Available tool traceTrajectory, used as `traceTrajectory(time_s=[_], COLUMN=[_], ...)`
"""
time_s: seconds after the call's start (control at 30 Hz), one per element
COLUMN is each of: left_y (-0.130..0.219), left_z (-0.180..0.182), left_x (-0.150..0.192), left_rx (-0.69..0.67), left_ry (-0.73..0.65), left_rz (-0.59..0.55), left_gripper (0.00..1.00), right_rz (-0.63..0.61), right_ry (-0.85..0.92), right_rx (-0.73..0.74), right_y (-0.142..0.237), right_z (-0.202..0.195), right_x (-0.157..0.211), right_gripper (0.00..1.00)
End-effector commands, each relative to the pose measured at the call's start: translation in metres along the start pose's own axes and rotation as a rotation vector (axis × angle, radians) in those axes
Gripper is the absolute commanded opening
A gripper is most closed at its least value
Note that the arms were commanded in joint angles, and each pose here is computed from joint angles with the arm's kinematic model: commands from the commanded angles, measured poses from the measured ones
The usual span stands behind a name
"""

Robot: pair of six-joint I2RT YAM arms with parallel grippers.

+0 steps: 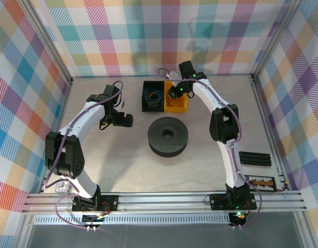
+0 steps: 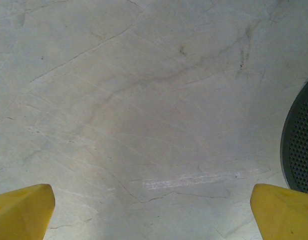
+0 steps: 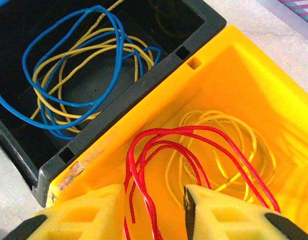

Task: Wrap the cables

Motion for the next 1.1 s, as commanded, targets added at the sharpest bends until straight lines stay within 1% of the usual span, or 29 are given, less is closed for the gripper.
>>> traceTrajectory(time_s=[0.0,0.03,0.13,0.47,0.77,0.97,1.03,1.07], left_y=[0.006,0.007,0.007,0.007,0.009,0.010,0.010,0.010], left_z=[0.000,0.000,0.000,0.000,0.000,0.000,0.001,0.001], left_x=[0.006,0.006,0.006,0.006,0.006,0.006,0.007,0.006], left_rx=[-0.002,-0.001,-0.002,-0.002,-0.005,-0.005,-0.009,-0.008], left_ry=[-0.015,-0.015,-0.015,-0.016,-0.016,-0.016,-0.016,-0.017], left_rz=[0.005,0.004,0.004,0.004,0.000,-0.002,-0.002,-0.003], left_gripper=[1.00,1.00,1.00,1.00,1.00,1.00,1.00,1.00], right_rz=[0.019,0.024,0.034,0.032,0.015,0.004,-0.010,-0.016], right_ry=[0.027,0.024,0.021,0.030,0.038,0.046,0.049,0.052], right_rx=[-0.007,0.007,0.027,0.048,0.050,0.045,0.047,0.050], right_y=[-0.011,-0.013,-0.015,-0.017,-0.014,-0.010,-0.005,-0.003], right_z=[0.001,0.000,-0.003,-0.006,-0.006,-0.004,-0.004,-0.004], right_x=[0.007,0.007,0.009,0.009,0.004,0.001,-0.003,-0.005], right_gripper=[0.39,0.42,0.42,0.37,0.24,0.09,0.01,0.00])
Point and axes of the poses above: each hand's point on the last joint's axis, 136 mm out from that joint toward the fingers, its own y axis back along the fingers, its own z axis along the line the jaws close on, x = y × z, the point moved 7 cm from there along y, back along the fingers, and after that the axes turned 7 degrees about y, right-handed, at the moved point
